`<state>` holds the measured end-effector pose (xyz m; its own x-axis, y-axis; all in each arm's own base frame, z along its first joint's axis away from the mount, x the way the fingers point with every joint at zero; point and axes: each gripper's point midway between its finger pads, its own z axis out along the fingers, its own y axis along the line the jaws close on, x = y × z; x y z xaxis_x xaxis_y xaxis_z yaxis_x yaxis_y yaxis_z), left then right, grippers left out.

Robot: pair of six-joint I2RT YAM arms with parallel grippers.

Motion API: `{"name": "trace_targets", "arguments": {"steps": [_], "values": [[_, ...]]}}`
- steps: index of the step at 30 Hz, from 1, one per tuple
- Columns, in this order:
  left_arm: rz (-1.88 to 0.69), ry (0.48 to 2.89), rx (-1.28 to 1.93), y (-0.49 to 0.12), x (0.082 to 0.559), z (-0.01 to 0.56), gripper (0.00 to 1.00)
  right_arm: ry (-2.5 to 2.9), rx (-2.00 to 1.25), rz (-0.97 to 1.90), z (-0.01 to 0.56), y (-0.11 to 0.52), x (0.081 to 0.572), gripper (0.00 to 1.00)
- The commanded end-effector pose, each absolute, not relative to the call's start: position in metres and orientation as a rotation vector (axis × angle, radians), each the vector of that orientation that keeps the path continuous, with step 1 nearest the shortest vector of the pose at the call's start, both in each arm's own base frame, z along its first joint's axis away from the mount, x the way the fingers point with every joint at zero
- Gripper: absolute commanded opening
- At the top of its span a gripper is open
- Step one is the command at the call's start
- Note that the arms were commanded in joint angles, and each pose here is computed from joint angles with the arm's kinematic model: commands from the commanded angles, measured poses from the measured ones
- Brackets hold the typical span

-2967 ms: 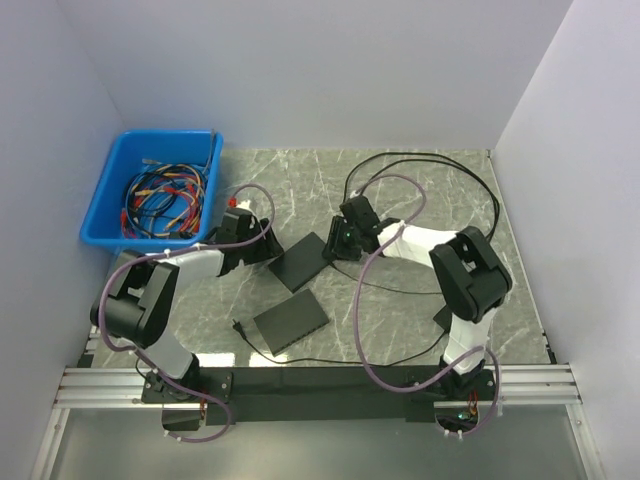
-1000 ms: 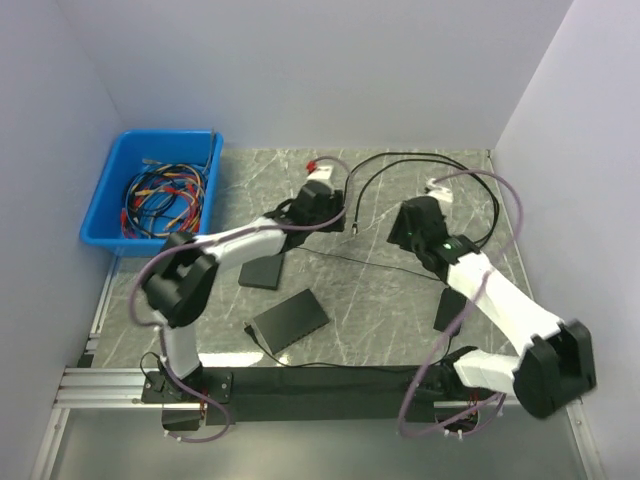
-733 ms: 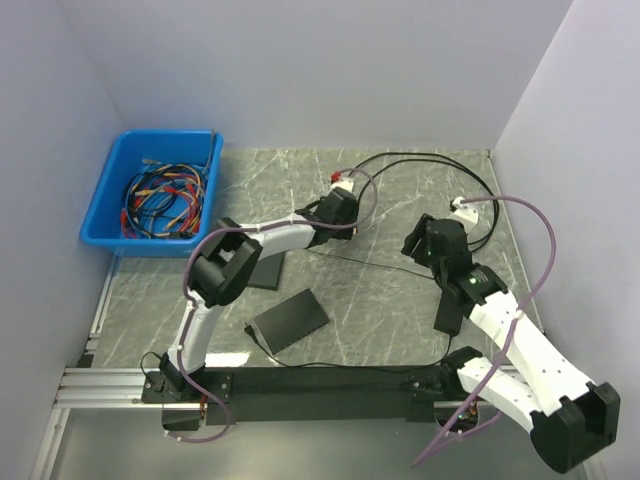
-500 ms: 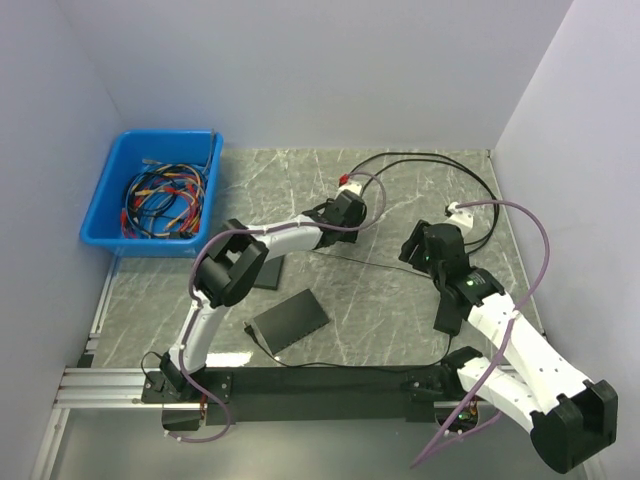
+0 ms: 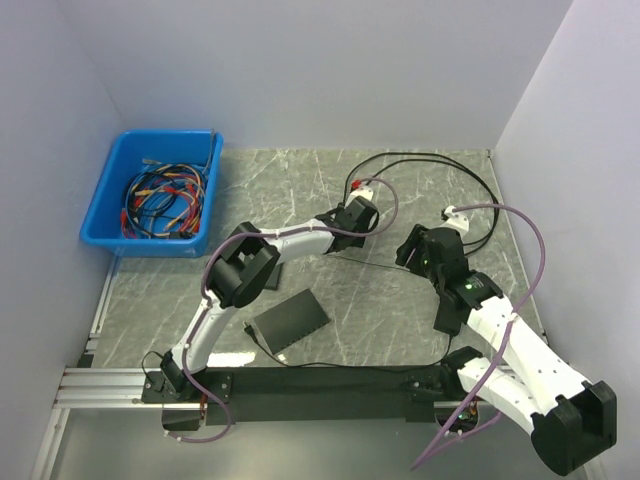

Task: Insert the plug into the switch port

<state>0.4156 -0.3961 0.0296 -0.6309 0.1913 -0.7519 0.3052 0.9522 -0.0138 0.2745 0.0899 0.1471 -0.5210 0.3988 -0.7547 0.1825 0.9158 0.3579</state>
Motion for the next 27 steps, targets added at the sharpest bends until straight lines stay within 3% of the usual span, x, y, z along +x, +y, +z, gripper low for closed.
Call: {"name": "trace_targets", "arguments": {"steps": [1, 5, 9, 11, 12, 17, 27], "values": [[-0.152, 2.247, 0.345, -0.400, 0.426, 0.035, 0.46, 2.075, 0.407, 0.318, 0.158, 0.091, 0.279, 0.66], [-0.142, 2.245, 0.347, -0.402, 0.429, 0.032, 0.43, 2.082, 0.406, 0.320, 0.156, 0.092, 0.279, 0.66], [-0.129, 2.259, 0.366, -0.404, 0.430, 0.024, 0.34, 2.082, 0.407, 0.319, 0.155, 0.092, 0.279, 0.66], [-0.141, 2.262, 0.387, -0.407, 0.429, 0.021, 0.08, 2.082, 0.403, 0.322, 0.155, 0.093, 0.279, 0.67], [-0.152, 2.266, 0.391, -0.408, 0.428, 0.020, 0.00, 2.087, 0.407, 0.321, 0.153, 0.093, 0.280, 0.66], [-0.191, 2.264, 0.407, -0.407, 0.426, 0.032, 0.00, 2.096, 0.405, 0.316, 0.152, 0.093, 0.279, 0.66], [-0.757, 2.246, 0.504, -0.387, 0.380, 0.158, 0.00, 1.837, 0.069, 0.644, 0.246, 0.134, 0.257, 0.65]]}}
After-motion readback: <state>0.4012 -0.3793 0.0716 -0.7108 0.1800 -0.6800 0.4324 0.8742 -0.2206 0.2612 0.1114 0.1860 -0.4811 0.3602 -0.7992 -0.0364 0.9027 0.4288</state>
